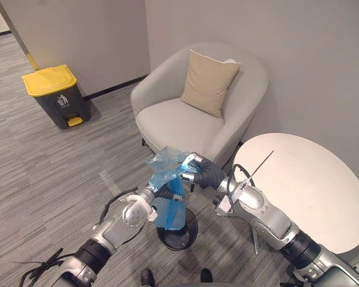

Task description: Gather rubbish on tea table into small bin, then transfer packed bag to large trash can.

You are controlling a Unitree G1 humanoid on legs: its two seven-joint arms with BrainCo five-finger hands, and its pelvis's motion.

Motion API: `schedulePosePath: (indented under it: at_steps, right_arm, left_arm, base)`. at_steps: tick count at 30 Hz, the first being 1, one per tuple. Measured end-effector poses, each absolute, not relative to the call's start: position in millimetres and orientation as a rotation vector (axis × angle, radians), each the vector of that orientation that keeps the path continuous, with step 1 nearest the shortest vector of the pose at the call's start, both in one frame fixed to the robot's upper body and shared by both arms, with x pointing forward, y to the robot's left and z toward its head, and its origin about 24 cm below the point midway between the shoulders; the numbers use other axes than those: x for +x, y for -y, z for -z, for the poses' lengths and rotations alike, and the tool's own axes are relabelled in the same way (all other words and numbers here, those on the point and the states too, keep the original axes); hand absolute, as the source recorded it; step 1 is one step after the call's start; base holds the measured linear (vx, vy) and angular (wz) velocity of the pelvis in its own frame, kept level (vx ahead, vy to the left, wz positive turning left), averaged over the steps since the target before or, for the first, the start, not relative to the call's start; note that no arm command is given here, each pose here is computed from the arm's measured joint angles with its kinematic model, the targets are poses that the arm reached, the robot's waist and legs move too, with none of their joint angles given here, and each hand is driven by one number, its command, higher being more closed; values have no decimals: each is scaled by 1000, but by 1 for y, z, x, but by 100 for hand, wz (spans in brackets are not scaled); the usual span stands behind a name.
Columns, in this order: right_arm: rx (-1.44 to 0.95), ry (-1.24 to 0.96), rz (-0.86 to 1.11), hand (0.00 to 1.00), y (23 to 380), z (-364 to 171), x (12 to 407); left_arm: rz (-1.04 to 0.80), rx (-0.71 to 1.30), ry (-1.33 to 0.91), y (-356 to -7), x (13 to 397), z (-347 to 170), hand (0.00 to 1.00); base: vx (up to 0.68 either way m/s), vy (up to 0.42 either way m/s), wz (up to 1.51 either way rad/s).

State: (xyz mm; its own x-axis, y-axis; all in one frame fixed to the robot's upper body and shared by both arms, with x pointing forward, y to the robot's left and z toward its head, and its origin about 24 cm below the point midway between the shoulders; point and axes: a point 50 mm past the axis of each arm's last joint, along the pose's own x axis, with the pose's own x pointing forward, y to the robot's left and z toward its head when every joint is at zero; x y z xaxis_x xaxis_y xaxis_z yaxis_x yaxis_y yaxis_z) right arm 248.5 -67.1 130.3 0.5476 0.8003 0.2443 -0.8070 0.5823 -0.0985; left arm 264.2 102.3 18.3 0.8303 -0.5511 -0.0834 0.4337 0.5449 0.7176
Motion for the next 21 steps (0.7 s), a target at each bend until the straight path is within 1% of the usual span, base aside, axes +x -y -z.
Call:
schedulePosePath:
  at_steps: [3,9,16,18,19,21]
  right_arm:
    - [47,272,-959,100,66,-131,248]
    - [81,257,-978,100,61,-129,245]
    - [151,240,-971,100,53,-121,239]
    - [132,236,-964,100,52,-117,237]
    - [130,226,-957,0,52,-113,237]
    - [89,217,-930,0,53,-104,237]
  left_arm:
    - [607,796,147,-91,265,-12,100]
    - [609,757,111,-81,263,-3,100]
    - [601,728,94,-80,261,-2,100]
    - [598,724,78,-81,260,1,100]
    - [596,718,65,-81,258,3,100]
    - [590,699,39,-83,255,7,100]
  base:
    - [-5,-2,-4]
    - [-1,-1,-1]
    - [0,0,0]
    - [2,-3,2]
    - [3,-6,5]
    - [1,-9,9]
